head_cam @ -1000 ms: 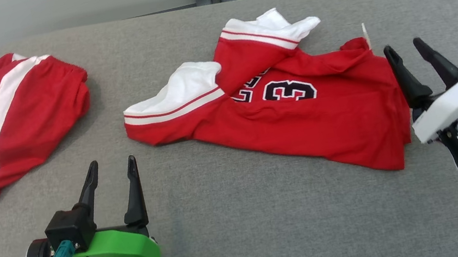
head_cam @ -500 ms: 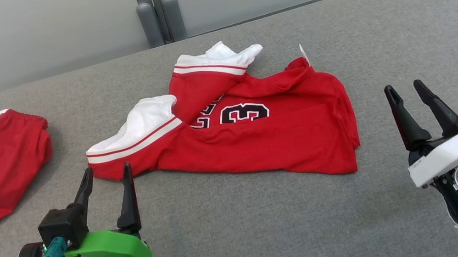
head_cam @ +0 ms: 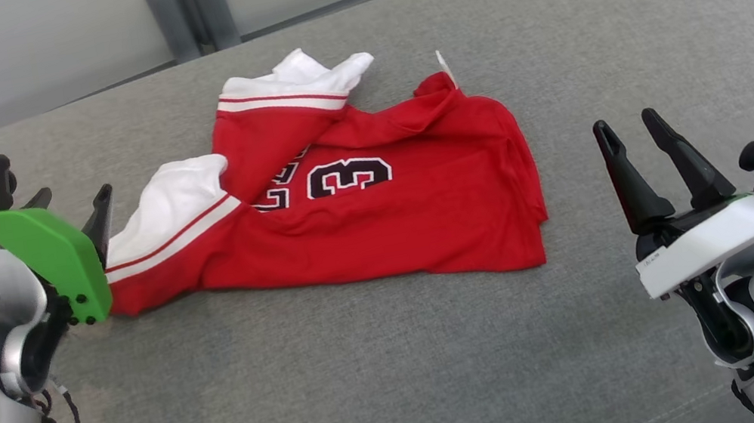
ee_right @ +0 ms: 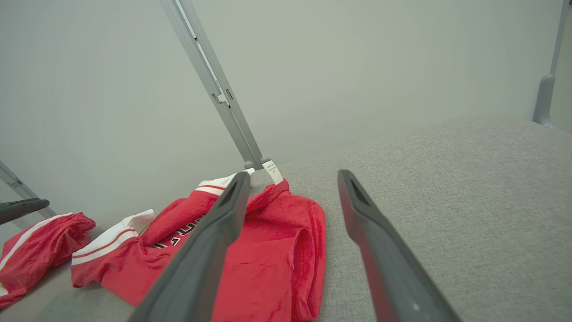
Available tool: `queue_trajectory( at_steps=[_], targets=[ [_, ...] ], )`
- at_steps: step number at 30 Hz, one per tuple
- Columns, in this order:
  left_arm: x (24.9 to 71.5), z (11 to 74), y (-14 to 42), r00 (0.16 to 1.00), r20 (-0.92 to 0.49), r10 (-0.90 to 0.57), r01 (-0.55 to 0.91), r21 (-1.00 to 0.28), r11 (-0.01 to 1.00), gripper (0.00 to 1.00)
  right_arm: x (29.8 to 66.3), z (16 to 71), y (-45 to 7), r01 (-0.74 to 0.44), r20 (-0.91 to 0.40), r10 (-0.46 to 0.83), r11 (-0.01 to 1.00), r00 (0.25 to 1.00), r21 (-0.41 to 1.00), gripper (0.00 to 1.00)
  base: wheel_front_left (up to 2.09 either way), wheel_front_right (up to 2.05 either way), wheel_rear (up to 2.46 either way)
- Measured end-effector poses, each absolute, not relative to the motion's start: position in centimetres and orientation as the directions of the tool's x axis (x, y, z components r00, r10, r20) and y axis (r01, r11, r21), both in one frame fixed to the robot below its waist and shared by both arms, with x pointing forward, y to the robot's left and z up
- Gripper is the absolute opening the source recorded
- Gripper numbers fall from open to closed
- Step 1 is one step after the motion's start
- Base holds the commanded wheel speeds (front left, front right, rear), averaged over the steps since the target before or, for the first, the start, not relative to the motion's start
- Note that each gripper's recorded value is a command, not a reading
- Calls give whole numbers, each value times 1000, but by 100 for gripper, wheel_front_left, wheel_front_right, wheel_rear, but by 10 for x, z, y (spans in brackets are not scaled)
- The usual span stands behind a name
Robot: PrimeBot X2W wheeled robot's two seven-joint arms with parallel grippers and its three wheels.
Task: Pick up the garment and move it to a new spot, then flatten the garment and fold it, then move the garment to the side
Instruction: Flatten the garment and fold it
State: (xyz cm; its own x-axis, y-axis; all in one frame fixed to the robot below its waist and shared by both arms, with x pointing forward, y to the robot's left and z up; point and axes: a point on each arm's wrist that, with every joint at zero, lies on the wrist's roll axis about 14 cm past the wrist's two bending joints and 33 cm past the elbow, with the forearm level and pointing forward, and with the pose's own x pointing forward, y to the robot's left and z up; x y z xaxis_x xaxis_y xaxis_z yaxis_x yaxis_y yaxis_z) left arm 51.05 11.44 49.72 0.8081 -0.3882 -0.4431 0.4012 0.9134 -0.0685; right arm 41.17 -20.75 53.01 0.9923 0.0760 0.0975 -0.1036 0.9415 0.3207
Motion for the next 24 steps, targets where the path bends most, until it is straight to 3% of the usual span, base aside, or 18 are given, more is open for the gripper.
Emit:
queue_trajectory(
  at_steps=[10, 19, 20, 21, 22, 24],
  targets=[
    [530, 428, 92, 593, -699, -399, 470, -101, 877, 100, 402, 517, -238, 0, 58, -19, 951, 998, 310, 100, 0, 0, 0],
    [532, 384, 80, 457, -803, -382, 488, -133, 863, 100, 394, 501, -258, 70, 4, -74, 954, 997, 290, 100, 0, 0, 0],
    [532, 383, 78, 451, -804, -386, 493, -136, 859, 85, 395, 499, -258, 72, 1, -76, 955, 997, 289, 100, 0, 0, 0],
    [532, 383, 76, 449, -804, -391, 500, -137, 855, 39, 394, 498, -259, 75, -2, -77, 955, 997, 287, 100, 0, 0, 0],
    [533, 384, 74, 451, -800, -397, 504, -138, 852, 0, 394, 497, -259, 75, -5, -77, 955, 997, 285, 100, 0, 0, 0],
    [531, 387, 73, 447, -797, -405, 513, -142, 847, 0, 395, 496, -259, 73, -10, -73, 956, 997, 282, 100, 0, 0, 0]
  ],
)
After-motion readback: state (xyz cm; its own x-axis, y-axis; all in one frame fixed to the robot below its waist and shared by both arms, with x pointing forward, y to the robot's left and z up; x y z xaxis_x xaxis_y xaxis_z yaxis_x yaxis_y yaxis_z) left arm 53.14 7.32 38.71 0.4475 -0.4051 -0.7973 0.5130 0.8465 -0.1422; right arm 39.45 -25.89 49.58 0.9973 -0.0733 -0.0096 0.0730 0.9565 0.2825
